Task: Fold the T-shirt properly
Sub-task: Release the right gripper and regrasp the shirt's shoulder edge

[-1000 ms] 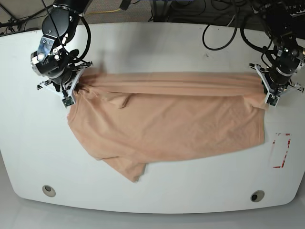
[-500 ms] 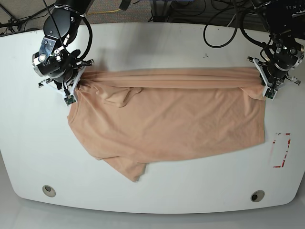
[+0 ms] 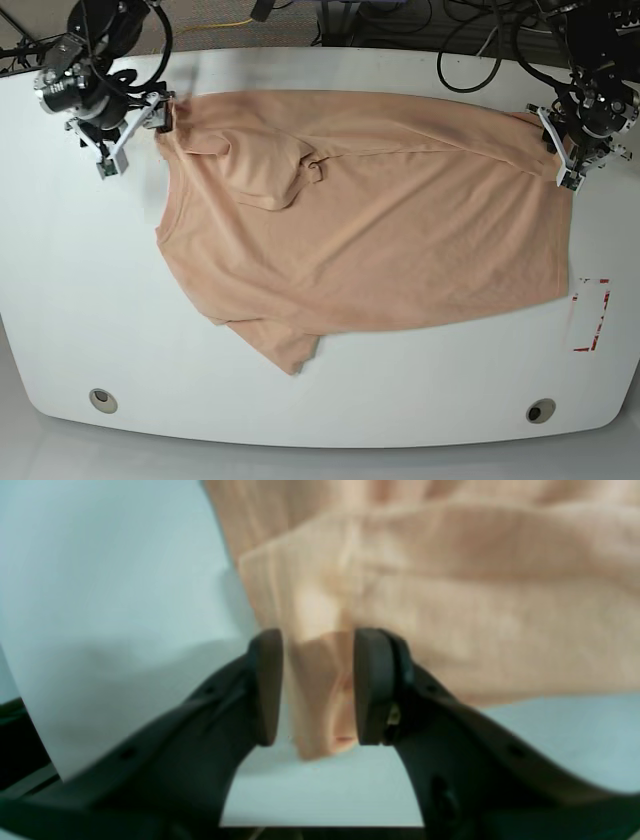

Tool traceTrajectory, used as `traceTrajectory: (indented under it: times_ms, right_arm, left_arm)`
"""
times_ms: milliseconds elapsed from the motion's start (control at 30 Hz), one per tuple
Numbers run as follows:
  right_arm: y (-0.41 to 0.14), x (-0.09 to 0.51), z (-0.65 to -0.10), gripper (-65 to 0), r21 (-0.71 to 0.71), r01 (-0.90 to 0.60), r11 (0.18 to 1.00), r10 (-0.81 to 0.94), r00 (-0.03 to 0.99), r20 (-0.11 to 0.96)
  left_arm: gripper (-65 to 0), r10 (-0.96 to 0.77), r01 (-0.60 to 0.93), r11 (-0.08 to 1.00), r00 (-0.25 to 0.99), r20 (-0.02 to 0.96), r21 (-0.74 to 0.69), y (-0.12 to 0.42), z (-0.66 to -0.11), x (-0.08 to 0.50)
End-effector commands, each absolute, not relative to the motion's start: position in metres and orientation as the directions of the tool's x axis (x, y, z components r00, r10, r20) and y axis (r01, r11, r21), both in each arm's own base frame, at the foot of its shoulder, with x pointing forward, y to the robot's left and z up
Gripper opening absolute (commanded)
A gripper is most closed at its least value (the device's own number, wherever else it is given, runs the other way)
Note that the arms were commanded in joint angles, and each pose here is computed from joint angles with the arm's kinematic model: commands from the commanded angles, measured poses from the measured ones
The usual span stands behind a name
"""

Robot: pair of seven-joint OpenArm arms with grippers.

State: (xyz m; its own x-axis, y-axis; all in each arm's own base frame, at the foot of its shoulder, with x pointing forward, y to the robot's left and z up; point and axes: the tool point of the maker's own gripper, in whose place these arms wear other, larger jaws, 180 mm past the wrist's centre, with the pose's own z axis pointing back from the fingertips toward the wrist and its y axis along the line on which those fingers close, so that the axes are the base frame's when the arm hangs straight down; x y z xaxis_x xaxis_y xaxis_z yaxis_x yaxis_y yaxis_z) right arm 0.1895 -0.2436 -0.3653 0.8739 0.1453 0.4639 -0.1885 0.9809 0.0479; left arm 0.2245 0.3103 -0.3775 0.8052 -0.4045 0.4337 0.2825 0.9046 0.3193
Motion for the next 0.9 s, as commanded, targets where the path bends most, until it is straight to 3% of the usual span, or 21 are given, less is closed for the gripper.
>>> traceTrajectory:
  times_ms: [0,267,500,800,867]
  right_arm:
    - [-0.235,0.206,-0.342,-20.6,0.111,-0.23,0.967,0.124,0.804,0.581]
    - [-0.202,0.21,-0.329,-20.6,0.253,-0.331,0.909,0.093,0.752,0.652]
    - [-0.168,0.222,-0.359,-20.6,0.377,-0.383,0.844,0.089,0.791,0.605]
    - [-0.146,0.235,-0.365,-20.8,0.403,-0.457,0.792,0.136,0.778,0.614]
    - [-0.15,0.234,-0.369,-24.1,0.403,-0.449,0.798,0.138,0.786,0.603]
  left_arm:
    - [-42.5,-0.416,0.276,0.898,0.786,0.457,0.344,0.314,-0.367,0.232]
    - [-42.5,-0.418,0.275,0.897,0.781,0.464,0.345,0.313,-0.365,0.233]
    - [-42.5,-0.415,0.272,0.899,0.783,0.464,0.344,0.314,-0.365,0.234]
    - [-42.5,-0.373,0.263,0.923,0.789,0.487,0.28,0.314,-0.389,0.234]
    - [-42.5,-0.361,0.262,0.929,0.795,0.488,0.26,0.314,-0.396,0.23]
